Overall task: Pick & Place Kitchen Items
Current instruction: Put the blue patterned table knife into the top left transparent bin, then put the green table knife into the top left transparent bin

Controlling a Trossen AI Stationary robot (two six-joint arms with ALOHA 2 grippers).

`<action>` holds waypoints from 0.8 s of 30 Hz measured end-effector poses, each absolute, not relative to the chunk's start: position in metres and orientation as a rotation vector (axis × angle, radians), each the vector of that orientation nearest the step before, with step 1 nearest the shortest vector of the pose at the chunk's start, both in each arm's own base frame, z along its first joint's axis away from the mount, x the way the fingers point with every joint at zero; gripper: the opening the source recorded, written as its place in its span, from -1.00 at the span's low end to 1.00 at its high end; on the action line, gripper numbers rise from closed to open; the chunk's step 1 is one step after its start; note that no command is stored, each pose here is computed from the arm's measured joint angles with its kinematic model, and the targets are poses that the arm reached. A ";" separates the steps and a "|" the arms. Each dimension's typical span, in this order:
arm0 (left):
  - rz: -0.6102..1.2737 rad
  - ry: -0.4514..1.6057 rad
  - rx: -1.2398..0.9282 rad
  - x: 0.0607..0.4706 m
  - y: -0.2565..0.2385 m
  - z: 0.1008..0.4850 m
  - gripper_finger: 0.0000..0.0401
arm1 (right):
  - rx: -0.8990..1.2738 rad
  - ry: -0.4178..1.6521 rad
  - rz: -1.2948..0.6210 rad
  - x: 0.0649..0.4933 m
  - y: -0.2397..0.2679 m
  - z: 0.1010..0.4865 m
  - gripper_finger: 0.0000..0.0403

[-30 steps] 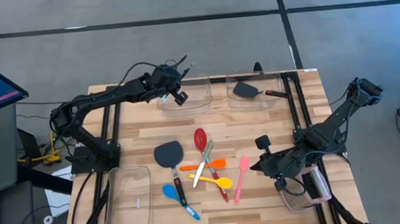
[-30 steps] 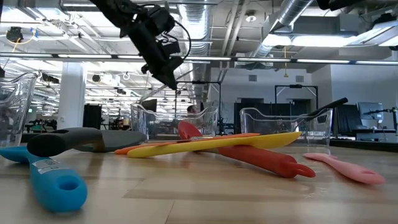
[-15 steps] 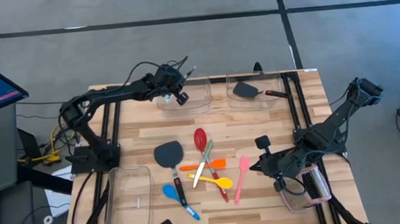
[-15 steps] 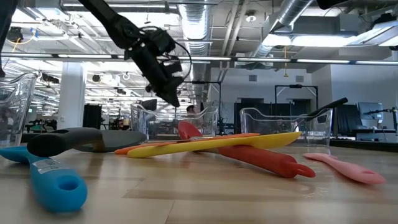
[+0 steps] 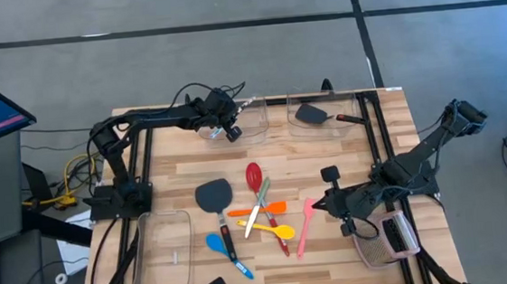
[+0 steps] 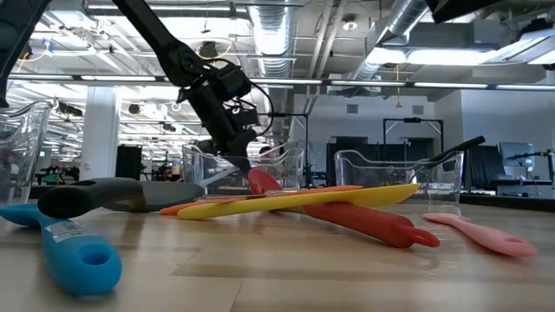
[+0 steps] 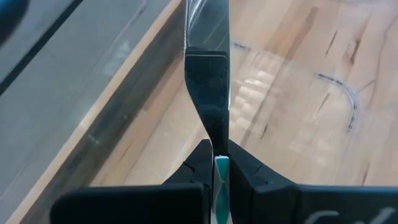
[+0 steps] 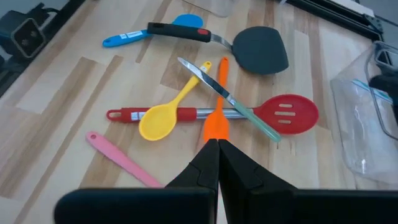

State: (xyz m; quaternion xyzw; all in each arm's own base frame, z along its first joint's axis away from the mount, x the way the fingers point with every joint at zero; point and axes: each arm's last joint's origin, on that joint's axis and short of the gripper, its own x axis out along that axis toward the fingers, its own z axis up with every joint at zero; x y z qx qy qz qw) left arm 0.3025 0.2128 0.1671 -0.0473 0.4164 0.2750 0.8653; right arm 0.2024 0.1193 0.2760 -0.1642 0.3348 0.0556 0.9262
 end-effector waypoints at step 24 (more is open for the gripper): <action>0.599 0.845 -0.129 0.303 0.215 0.168 -0.62 | -0.295 0.717 0.138 0.204 0.116 0.275 -1.00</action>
